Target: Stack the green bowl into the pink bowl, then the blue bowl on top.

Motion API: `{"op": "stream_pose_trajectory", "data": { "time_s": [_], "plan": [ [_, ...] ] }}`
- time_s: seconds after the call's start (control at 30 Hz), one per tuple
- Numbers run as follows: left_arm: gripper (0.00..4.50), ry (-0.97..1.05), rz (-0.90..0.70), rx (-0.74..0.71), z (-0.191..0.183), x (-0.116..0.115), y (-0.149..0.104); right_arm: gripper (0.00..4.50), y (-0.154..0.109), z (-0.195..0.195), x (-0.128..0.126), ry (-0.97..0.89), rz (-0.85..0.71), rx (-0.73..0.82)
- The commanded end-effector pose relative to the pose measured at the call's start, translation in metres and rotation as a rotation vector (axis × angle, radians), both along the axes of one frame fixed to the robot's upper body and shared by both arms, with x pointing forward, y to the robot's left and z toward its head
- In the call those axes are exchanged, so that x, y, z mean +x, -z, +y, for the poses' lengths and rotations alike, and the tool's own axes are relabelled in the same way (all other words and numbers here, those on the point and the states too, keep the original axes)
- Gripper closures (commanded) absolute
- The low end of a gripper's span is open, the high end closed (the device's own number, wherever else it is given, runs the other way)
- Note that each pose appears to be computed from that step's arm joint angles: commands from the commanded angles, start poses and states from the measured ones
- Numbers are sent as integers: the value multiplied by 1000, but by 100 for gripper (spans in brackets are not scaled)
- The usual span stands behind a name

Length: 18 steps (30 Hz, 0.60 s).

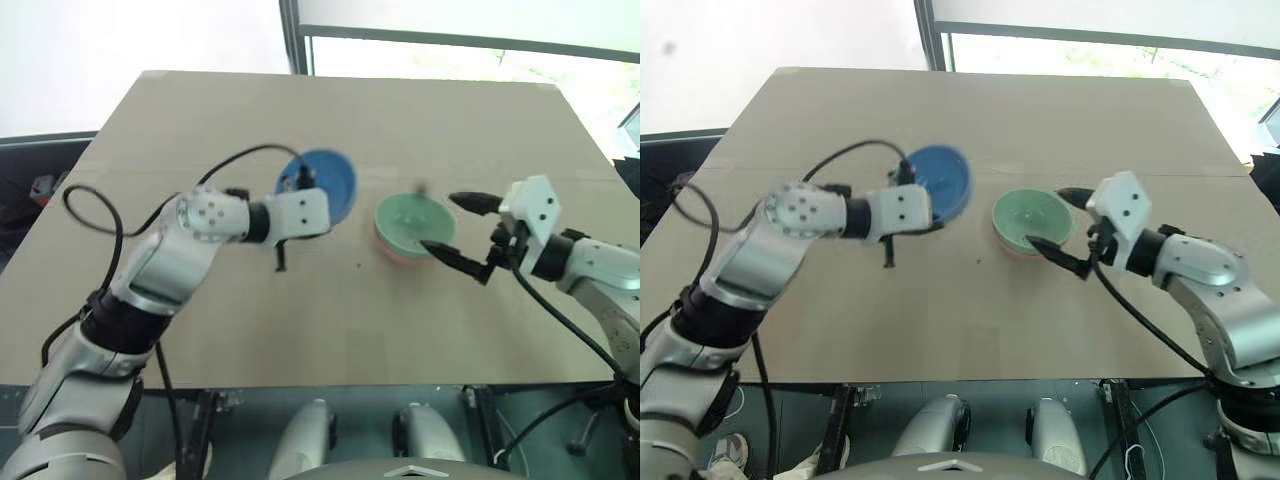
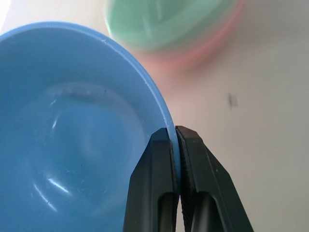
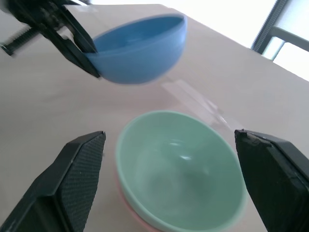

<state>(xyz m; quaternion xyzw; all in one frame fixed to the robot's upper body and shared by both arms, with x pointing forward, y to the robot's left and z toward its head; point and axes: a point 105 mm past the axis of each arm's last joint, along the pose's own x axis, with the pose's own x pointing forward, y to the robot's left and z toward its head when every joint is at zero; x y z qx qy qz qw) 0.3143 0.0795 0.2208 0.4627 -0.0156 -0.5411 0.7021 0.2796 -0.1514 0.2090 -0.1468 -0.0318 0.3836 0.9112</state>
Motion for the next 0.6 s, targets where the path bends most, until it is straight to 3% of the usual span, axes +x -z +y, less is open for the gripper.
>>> {"op": "stream_pose_trajectory", "data": {
  "time_s": [0.03, 0.27, 0.4, 0.53, 0.57, 0.6],
  "plan": [
    [447, 159, 5, -40, -23, -13, -15, 0, -28, -15, -13, 53, -106, 115],
    [447, 294, 8, 43, -47, 1, 7, 0, 6, -49, -53, 154, 12, -70],
    [447, 336, -41, 70, -61, 15, 10, 0, 7, -71, -78, 212, 40, -93],
    [447, 385, 2, 90, -67, 16, 14, 0, 6, -74, -83, 232, 30, -97],
    [377, 397, 6, 98, -66, 16, 15, 0, 5, -73, -83, 230, 22, -93],
    [360, 407, 8, 100, -67, 15, 16, 0, 5, -71, -83, 224, 19, -87]
  ]
}}
